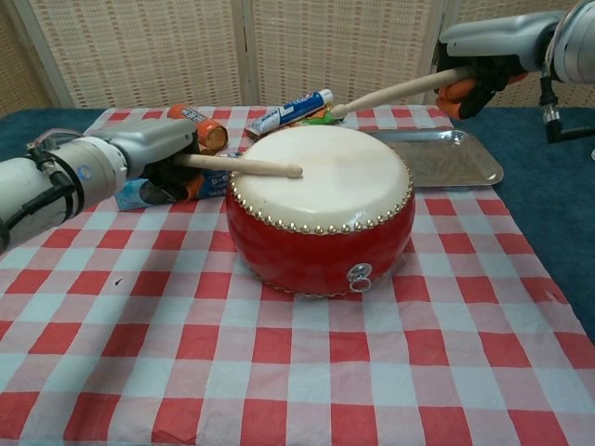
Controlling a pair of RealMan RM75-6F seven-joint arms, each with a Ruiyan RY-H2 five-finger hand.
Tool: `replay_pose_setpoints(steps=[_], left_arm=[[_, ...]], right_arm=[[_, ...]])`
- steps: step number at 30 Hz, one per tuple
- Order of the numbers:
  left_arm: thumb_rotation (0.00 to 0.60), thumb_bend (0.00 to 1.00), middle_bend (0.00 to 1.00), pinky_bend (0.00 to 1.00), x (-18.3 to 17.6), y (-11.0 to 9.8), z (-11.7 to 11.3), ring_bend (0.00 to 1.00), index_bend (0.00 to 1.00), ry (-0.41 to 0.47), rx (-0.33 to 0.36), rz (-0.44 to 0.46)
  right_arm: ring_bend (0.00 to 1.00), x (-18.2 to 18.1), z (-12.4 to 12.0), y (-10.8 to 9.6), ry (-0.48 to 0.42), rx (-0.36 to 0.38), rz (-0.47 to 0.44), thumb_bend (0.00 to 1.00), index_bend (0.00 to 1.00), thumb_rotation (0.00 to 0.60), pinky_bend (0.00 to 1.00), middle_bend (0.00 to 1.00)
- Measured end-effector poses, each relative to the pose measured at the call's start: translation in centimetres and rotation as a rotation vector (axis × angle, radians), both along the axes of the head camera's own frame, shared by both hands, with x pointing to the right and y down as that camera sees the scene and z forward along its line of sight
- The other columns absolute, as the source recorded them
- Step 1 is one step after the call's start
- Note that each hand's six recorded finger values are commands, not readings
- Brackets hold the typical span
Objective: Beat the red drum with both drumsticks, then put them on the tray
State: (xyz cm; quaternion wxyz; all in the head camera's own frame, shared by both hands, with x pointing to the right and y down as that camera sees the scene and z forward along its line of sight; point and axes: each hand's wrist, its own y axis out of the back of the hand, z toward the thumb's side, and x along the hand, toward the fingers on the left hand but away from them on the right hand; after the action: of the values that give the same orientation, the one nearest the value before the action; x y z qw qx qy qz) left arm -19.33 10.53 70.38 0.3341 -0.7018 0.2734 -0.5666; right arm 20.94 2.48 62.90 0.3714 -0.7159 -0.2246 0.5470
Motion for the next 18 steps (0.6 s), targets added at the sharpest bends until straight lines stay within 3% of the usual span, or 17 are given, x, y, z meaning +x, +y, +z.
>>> replay_pose_setpoints(steps=[4, 10, 13, 18], left_arm=[[0.600, 0.62, 1.00, 1.00, -0.1, -0.6, -1.2, 0.99, 1.00, 0.041, 0.026, -0.028], [0.600, 0.62, 1.00, 1.00, 0.0, -1.3, -4.4, 0.99, 1.00, 0.111, 0.089, -0.028], [0.600, 0.62, 1.00, 1.00, 0.3, -1.0, -4.0, 0.99, 1.00, 0.106, 0.079, -0.022], [0.600, 0.62, 1.00, 1.00, 0.3, -0.1, -0.9, 0.99, 1.00, 0.040, 0.009, -0.012]], right_arm=[[1.00, 0.3, 0.7, 0.2, 0.020, -0.015, -0.004, 0.67, 1.00, 0.600, 1.00, 1.00], [1.00, 0.6, 4.7, 1.4, 0.126, -0.067, -0.047, 0.67, 1.00, 0.600, 1.00, 1.00], [1.00, 0.2, 5.4, 1.7, 0.137, -0.069, -0.051, 0.67, 1.00, 0.600, 1.00, 1.00], [1.00, -0.5, 2.2, 0.7, 0.028, -0.021, -0.006, 0.67, 1.00, 0.600, 1.00, 1.00]])
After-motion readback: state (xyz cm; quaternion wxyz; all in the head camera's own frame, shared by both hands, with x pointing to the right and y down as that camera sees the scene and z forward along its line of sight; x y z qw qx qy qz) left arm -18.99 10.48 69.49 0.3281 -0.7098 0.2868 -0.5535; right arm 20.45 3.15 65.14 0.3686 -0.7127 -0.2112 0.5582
